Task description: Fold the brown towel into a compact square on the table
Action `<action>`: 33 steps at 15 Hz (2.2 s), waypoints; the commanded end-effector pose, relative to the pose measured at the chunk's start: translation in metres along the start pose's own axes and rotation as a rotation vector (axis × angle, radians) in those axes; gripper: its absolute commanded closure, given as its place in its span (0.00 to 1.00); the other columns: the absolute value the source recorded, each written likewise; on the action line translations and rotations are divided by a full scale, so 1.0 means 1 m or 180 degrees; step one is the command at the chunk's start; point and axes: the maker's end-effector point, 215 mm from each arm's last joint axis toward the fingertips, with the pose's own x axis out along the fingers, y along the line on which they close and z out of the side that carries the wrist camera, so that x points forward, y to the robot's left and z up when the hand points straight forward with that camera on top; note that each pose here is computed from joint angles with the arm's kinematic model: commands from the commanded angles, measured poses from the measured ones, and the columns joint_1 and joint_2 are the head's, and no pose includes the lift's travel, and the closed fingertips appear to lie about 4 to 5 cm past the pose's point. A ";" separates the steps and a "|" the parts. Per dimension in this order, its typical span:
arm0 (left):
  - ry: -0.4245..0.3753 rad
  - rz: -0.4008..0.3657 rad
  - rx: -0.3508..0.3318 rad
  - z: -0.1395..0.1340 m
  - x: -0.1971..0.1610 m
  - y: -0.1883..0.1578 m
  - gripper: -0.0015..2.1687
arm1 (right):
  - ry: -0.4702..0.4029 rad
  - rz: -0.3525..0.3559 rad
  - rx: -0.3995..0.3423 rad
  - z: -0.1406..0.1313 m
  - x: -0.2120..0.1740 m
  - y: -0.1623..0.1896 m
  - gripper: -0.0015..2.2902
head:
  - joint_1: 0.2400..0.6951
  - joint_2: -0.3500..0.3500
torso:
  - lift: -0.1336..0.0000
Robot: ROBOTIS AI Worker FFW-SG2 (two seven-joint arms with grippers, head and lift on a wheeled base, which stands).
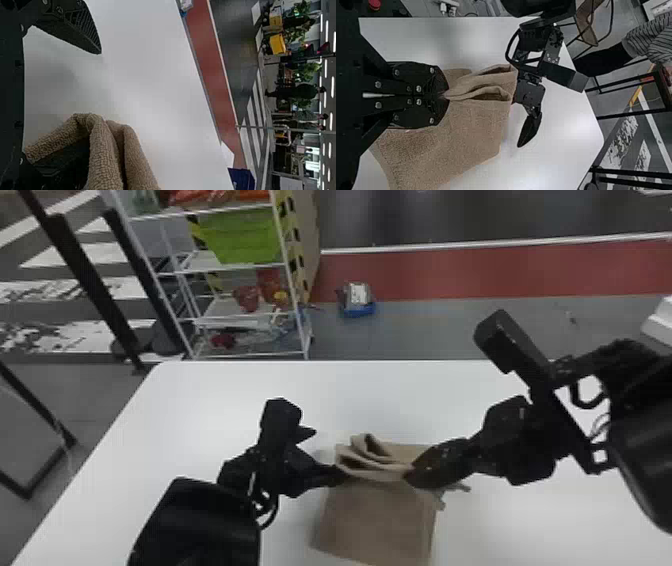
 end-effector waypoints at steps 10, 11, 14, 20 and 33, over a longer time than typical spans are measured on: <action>-0.0007 -0.0017 -0.0005 0.001 0.000 -0.002 0.07 | 0.0356 0.0083 -0.0041 -0.031 0.036 0.010 0.58 | 1.00 0.76 | 0.07; -0.0007 -0.0017 -0.0005 0.001 0.000 -0.002 0.07 | 0.0330 0.0050 -0.0048 -0.027 0.031 0.006 0.58 | 1.00 0.76 | 0.07; -0.0007 -0.0017 -0.0005 0.001 0.000 -0.002 0.07 | 0.0318 0.0001 -0.0067 -0.023 0.027 0.000 0.58 | 1.00 0.75 | 0.07; -0.0008 -0.0019 -0.0011 0.000 -0.001 -0.002 0.07 | 0.0423 0.0081 -0.0139 -0.023 0.055 0.011 0.58 | 1.00 0.77 | 0.07; -0.0010 -0.0007 -0.0013 -0.001 -0.001 0.001 0.07 | 0.0738 0.0140 -0.0194 -0.053 0.083 0.020 0.58 | 1.00 0.81 | 0.07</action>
